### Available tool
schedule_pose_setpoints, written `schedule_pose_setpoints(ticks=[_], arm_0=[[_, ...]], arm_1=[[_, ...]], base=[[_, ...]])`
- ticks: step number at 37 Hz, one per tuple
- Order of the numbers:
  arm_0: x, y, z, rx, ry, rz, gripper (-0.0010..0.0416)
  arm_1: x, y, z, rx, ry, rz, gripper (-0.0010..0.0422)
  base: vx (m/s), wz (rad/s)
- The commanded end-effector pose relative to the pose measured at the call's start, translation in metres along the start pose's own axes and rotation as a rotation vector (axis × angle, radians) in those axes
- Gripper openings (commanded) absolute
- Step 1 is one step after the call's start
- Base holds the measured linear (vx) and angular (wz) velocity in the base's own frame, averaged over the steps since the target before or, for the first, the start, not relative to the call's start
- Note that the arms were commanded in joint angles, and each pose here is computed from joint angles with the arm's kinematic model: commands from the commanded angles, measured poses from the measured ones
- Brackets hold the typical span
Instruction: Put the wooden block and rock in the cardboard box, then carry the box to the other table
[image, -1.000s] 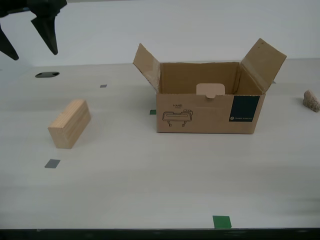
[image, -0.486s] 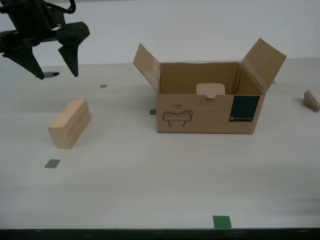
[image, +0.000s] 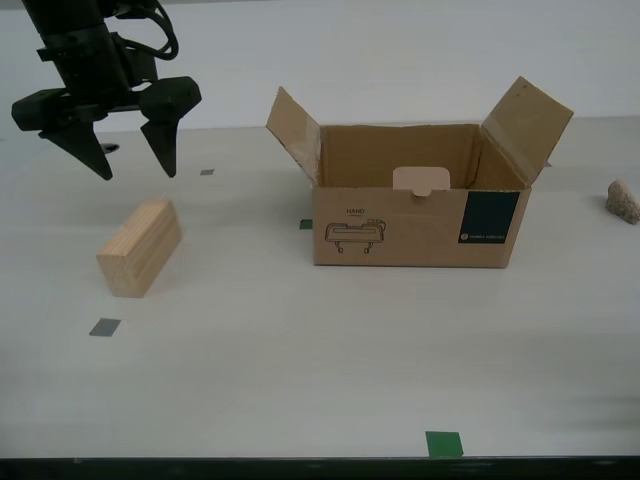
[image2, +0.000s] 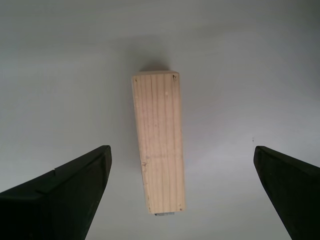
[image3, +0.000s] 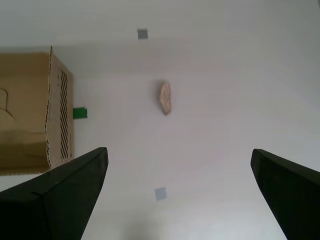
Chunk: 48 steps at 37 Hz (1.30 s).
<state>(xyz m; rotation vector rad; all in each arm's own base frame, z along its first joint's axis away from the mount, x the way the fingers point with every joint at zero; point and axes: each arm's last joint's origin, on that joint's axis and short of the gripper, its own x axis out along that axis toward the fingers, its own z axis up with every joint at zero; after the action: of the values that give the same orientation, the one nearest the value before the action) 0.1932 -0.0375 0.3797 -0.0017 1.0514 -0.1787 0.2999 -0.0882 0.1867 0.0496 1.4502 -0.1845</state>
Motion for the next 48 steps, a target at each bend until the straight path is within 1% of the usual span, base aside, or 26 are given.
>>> schedule_pose_setpoints(ticks=[1, 6, 11, 19, 28, 39, 48], arm_0=[[0.012, 0.000, 0.004, 0.002, 0.060, 0.004, 0.0399], [0.029, 0.001, 0.013, 0.006, 0.098, 0.006, 0.0399], [0.043, 0.001, 0.022, 0.007, 0.103, 0.007, 0.0399], [0.063, 0.001, 0.029, 0.004, 0.151, 0.008, 0.0399], [0.087, 0.000, 0.042, 0.006, 0.145, 0.006, 0.0398], [0.124, -0.002, 0.049, 0.006, 0.228, 0.008, 0.0398], [0.150, -0.004, 0.055, -0.005, 0.246, 0.010, 0.0387]], arm_1=[[0.000, 0.000, 0.000, 0.002, 0.003, 0.002, 0.0389], [0.000, 0.000, -0.001, 0.004, 0.009, 0.003, 0.0389], [0.000, 0.000, -0.002, 0.004, 0.022, 0.005, 0.0389], [0.000, 0.000, -0.002, 0.003, 0.027, 0.005, 0.0389], [0.000, 0.000, -0.002, 0.003, 0.027, 0.005, 0.0389], [0.000, 0.000, -0.003, 0.003, 0.028, 0.005, 0.0389], [0.000, 0.000, -0.003, 0.002, 0.036, 0.006, 0.0389]], base=[[0.000, 0.000], [0.000, 0.000], [0.000, 0.000], [0.000, 0.000], [0.000, 0.000], [0.000, 0.000], [0.000, 0.000]])
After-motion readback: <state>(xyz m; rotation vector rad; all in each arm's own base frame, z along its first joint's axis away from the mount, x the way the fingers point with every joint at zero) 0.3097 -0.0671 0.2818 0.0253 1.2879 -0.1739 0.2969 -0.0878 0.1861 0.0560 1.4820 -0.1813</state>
